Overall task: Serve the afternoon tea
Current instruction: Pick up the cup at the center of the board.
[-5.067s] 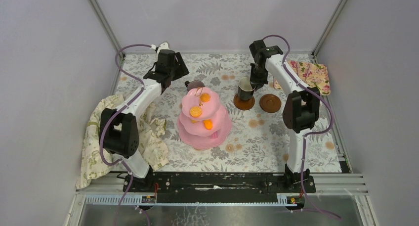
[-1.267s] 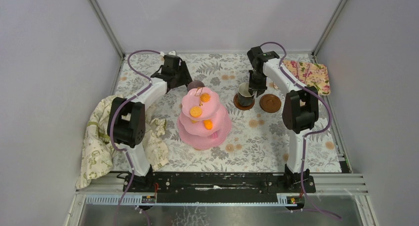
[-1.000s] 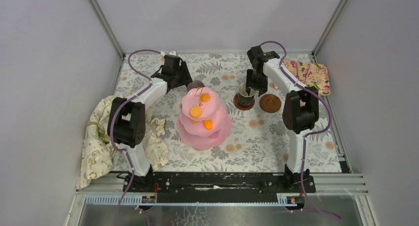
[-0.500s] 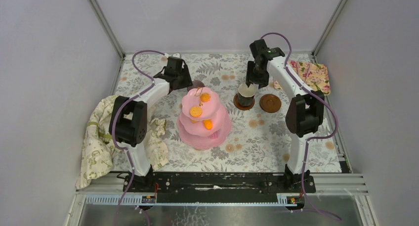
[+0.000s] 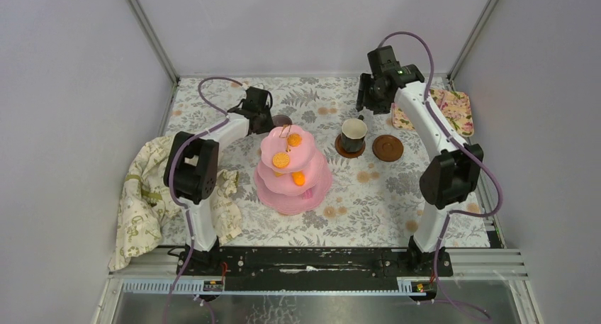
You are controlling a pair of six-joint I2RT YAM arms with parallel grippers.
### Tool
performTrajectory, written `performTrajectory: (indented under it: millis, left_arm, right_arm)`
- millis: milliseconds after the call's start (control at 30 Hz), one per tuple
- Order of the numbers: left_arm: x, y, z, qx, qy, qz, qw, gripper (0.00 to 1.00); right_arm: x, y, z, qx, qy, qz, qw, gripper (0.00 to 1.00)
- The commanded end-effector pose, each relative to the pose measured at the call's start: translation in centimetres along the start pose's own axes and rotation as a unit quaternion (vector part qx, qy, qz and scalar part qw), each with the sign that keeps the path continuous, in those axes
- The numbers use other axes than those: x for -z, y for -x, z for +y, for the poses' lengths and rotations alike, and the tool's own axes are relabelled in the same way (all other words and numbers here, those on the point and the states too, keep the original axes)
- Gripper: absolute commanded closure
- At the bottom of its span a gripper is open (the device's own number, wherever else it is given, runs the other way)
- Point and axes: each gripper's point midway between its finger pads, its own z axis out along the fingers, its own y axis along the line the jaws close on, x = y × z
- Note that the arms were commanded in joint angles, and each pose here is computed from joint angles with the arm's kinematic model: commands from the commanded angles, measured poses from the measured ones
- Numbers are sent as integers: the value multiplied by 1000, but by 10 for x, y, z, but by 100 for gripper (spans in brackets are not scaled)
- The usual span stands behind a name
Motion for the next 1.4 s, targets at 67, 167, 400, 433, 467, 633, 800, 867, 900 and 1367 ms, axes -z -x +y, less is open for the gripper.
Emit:
performTrajectory:
  millis: [67, 167, 400, 433, 467, 633, 800, 867, 900, 1367]
  left_arm:
    - [-10, -1, 2, -6, 16, 5, 1000, 84]
    - [-12, 1, 3, -5, 20, 5, 1000, 95]
    - [-15, 3, 6, -10, 35, 10, 999, 100]
    - [-15, 4, 7, -11, 41, 9, 999, 100]
    - [-13, 8, 8, -12, 46, 5, 999, 100]
    - [5, 39, 21, 10, 66, -38, 997, 100]
    - [34, 80, 25, 34, 72, -97, 992, 100]
    - [48, 95, 26, 40, 76, -121, 989, 100]
    - [57, 103, 26, 42, 77, -136, 987, 100]
    - [188, 182, 23, 98, 64, -304, 946, 100]
  right_arm:
    - [36, 16, 5, 7, 21, -60, 998, 43]
    - [36, 11, 3, 7, 24, -62, 998, 43]
    - [36, 2, 2, 4, 32, -63, 997, 43]
    - [36, 2, 2, 5, 31, -63, 998, 43]
    - [37, 1, 1, 4, 31, -64, 997, 43]
    - [41, 2, 1, 1, 36, -73, 997, 43]
    - [48, 2, 1, -7, 44, -88, 995, 43]
    - [47, -1, 1, -10, 46, -91, 995, 43]
    - [48, -2, 1, -11, 48, -93, 994, 43]
    - [80, 4, 4, 0, 65, -203, 977, 44]
